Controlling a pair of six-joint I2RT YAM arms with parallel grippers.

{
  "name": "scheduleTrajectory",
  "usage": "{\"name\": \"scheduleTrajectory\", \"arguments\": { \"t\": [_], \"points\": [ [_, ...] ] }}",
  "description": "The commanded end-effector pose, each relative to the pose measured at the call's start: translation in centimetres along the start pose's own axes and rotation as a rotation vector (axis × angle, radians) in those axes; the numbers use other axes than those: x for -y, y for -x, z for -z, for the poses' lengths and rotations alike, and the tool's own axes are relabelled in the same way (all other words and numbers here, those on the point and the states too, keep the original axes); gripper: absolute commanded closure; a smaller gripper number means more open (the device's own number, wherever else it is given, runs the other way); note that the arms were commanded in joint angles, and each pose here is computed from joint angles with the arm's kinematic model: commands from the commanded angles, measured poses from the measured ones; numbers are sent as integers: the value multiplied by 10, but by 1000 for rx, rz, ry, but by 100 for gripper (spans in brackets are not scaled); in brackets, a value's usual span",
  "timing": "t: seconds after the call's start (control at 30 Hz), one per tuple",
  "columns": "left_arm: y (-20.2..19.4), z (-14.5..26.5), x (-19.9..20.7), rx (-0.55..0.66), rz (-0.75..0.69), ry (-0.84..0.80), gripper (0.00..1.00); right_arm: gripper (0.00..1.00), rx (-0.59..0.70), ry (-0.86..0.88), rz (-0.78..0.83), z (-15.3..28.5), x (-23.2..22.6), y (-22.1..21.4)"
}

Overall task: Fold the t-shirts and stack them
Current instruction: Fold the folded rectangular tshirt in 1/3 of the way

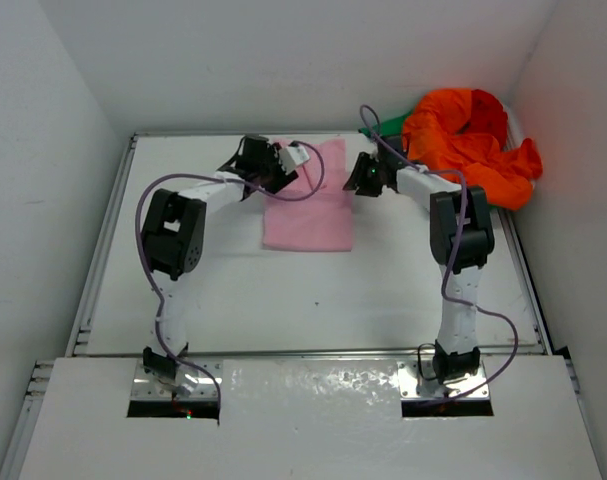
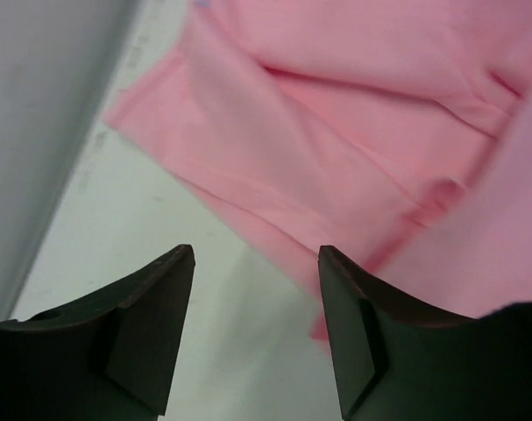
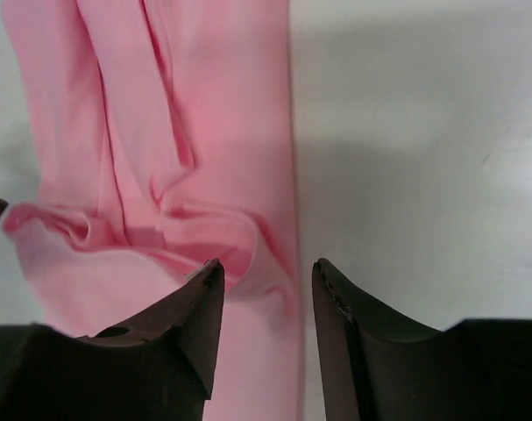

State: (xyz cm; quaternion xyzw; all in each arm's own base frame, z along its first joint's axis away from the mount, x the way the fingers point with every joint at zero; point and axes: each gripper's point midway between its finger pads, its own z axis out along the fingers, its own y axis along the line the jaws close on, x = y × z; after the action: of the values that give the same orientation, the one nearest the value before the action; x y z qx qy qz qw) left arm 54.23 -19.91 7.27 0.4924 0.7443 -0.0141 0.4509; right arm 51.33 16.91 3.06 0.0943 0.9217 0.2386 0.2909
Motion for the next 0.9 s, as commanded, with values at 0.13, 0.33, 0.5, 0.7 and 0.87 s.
{"name": "scheduleTrajectory", "arguments": {
  "t": [0.13,0.33,0.5,0.7,0.87],
  "points": [
    [42,28,-113,43,178,357,37,63,199,-90,238,52,-10,82],
    [56,65,-47,49,150,-119,52,88,186,42,336,71,-40,25],
    [41,69,44,36,279,-451,58,98,81,210,224,37,-66,0],
    [8,27,34,-19,362,-332,62,100,38,188,144,-2,-52,-3],
    [-8,1,-1,-64,396,-144,62,100,83,118,134,-17,-37,16]
  ]
}}
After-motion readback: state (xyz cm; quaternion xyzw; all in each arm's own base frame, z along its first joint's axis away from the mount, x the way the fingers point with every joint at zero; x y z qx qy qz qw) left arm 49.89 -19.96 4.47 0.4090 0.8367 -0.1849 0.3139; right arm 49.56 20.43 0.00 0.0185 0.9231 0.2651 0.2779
